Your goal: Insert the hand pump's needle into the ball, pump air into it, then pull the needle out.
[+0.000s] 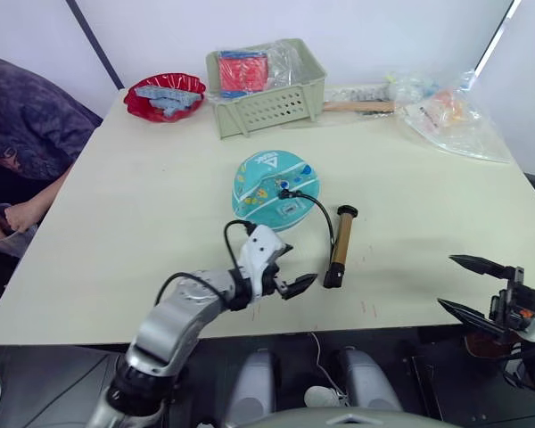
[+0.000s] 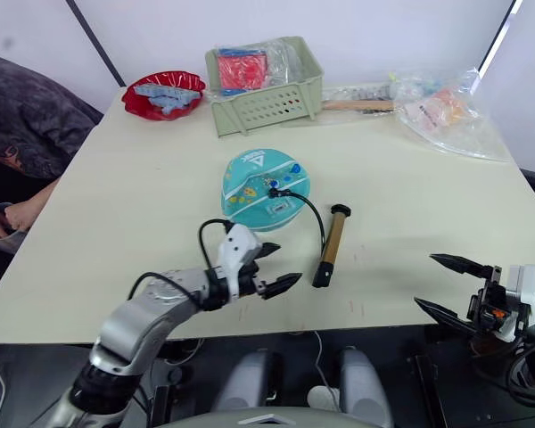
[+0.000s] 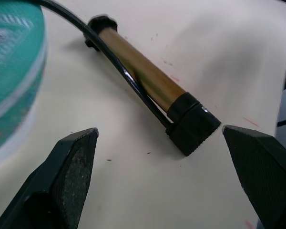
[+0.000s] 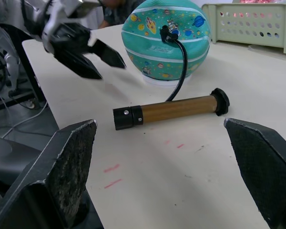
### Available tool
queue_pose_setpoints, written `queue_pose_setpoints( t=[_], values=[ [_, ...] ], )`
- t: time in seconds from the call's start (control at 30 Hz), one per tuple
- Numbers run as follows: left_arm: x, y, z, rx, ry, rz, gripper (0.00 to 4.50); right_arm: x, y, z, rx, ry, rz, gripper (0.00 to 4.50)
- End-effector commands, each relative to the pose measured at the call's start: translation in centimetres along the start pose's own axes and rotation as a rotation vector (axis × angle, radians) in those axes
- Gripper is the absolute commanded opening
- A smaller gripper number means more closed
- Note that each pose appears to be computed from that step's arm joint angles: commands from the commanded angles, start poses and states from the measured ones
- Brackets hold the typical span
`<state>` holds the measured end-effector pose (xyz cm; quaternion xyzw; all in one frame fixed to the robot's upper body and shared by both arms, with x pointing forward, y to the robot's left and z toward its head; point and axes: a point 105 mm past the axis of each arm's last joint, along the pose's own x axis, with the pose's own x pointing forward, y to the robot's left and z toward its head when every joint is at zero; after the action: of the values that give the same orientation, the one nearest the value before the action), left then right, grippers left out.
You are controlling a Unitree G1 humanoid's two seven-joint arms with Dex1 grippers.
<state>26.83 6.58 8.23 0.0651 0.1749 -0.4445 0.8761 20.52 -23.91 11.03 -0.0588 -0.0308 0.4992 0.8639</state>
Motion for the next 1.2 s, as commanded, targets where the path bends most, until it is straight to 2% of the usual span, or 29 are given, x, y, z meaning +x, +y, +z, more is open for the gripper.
queue_pose_setpoints(
  t=[0.03,0.37,0.53,0.73,1.2],
  values=[
    [1.1,-0.4,0.7,-0.001,0.018,0.027,4.43,0.0,0.3,0.8,-0.039,-0.018,0.004,4.50],
    [5.1,-1.5,2.1,-0.007,0.054,0.065,4.43,-0.1,0.5,0.8,-0.049,-0.020,0.003,4.50],
    [6.5,-1.4,2.1,-0.072,0.092,0.098,4.43,0.0,0.4,0.9,-0.053,-0.028,0.006,4.50],
    [7.9,-1.4,1.8,-0.048,0.164,0.136,4.43,0.1,0.5,0.8,-0.057,-0.033,-0.001,4.50],
    [10.0,-2.1,1.5,-0.046,0.210,0.166,4.43,0.3,0.6,0.2,-0.058,-0.037,-0.013,4.50]
  ],
)
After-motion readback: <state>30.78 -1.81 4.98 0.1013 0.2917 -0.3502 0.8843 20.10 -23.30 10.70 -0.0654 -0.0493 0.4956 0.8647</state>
